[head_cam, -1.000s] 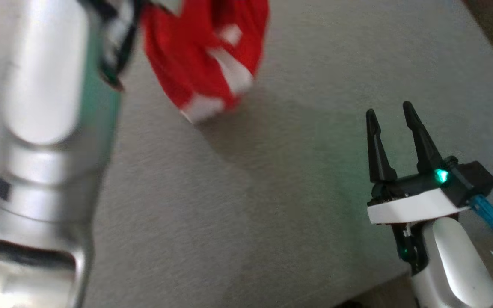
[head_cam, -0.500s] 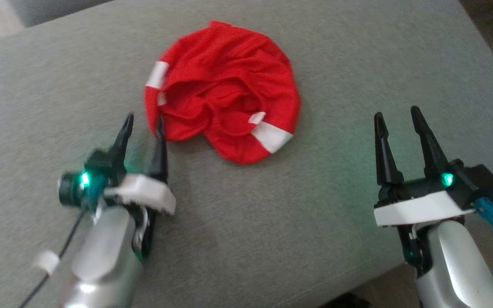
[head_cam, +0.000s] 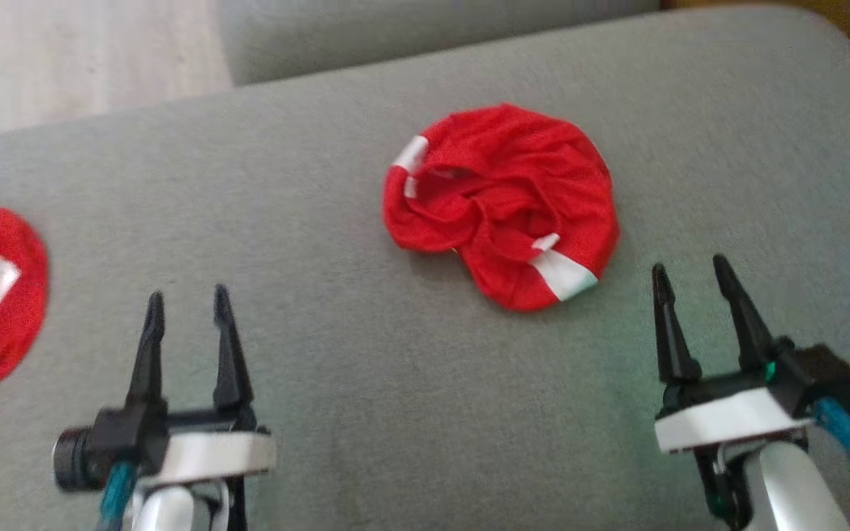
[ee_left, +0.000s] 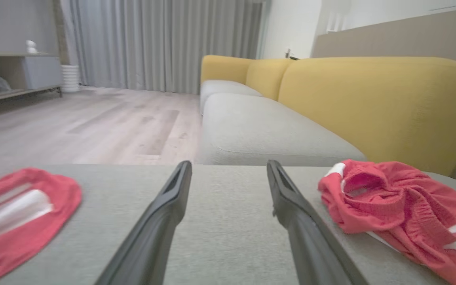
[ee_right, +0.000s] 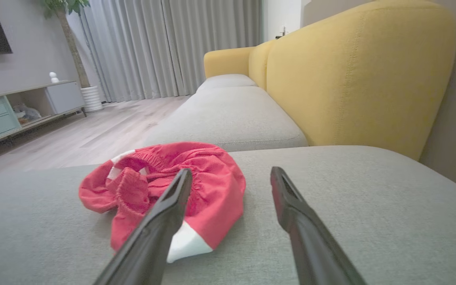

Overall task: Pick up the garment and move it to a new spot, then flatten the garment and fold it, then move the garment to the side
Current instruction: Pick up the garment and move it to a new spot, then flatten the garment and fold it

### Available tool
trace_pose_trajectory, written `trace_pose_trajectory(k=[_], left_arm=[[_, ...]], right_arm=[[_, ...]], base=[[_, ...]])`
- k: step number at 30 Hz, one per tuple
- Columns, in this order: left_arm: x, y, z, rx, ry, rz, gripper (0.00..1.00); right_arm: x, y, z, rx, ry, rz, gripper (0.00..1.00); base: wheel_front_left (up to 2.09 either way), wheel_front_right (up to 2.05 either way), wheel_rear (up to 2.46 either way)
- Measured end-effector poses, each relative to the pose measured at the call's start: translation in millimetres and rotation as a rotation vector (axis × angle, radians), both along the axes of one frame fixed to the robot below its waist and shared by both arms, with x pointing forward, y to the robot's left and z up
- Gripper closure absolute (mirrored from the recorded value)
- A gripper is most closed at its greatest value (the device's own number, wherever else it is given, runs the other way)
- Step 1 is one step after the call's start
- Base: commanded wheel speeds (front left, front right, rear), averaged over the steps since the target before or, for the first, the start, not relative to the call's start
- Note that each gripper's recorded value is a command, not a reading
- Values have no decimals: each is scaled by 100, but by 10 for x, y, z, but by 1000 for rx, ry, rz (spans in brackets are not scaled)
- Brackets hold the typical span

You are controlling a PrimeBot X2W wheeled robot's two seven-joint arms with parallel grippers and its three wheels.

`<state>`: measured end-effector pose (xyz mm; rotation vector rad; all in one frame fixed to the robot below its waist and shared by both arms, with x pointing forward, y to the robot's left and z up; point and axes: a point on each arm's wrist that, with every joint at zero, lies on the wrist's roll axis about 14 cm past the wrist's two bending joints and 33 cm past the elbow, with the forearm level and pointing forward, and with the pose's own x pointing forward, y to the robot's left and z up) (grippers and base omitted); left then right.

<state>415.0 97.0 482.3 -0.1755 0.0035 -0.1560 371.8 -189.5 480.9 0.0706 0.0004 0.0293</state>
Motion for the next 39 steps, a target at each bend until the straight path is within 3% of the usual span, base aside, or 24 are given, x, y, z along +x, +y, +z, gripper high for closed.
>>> trace_pose_trajectory(k=[11, 39], left_arm=[[-730, 364, 183, 87, -52, 107, 0], [-828, 354, 174, 128, -57, 108, 0]], right_arm=[[-359, 309, -37, 22, 8, 86, 0], [-340, 410, -8, 31, -1, 118, 0]], base=[[0, 0, 0], [0, 0, 0]])
